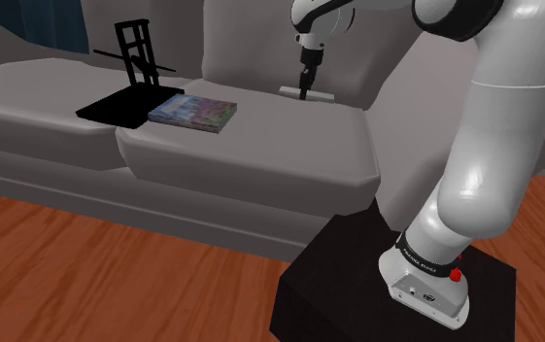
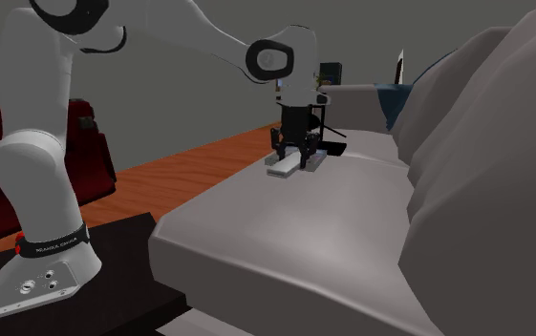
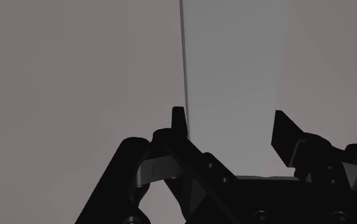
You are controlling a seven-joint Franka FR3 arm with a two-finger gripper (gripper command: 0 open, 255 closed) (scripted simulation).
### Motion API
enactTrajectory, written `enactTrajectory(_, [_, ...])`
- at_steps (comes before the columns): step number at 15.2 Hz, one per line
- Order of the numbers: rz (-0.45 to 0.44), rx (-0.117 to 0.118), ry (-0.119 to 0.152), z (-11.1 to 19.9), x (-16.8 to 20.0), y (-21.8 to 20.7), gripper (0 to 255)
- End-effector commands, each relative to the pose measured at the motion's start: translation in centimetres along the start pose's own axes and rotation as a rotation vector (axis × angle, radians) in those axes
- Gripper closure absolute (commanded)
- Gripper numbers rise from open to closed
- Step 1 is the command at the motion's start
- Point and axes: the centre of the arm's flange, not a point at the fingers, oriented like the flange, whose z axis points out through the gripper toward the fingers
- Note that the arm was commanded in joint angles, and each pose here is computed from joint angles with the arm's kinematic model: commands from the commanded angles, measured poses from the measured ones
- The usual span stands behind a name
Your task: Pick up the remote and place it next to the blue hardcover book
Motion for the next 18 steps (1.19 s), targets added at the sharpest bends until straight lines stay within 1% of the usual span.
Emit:
enactTrajectory(1, [0.0,0.0,0.001,0.0,2.6,-0.5,255])
enactTrajectory(9, [0.0,0.0,0.001,0.0,12.9,-2.5,255])
enactTrajectory(10, [0.0,0.0,0.001,0.0,13.3,-2.5,255])
enactTrajectory(18, [0.0,0.0,0.001,4.2,13.3,-2.4,255])
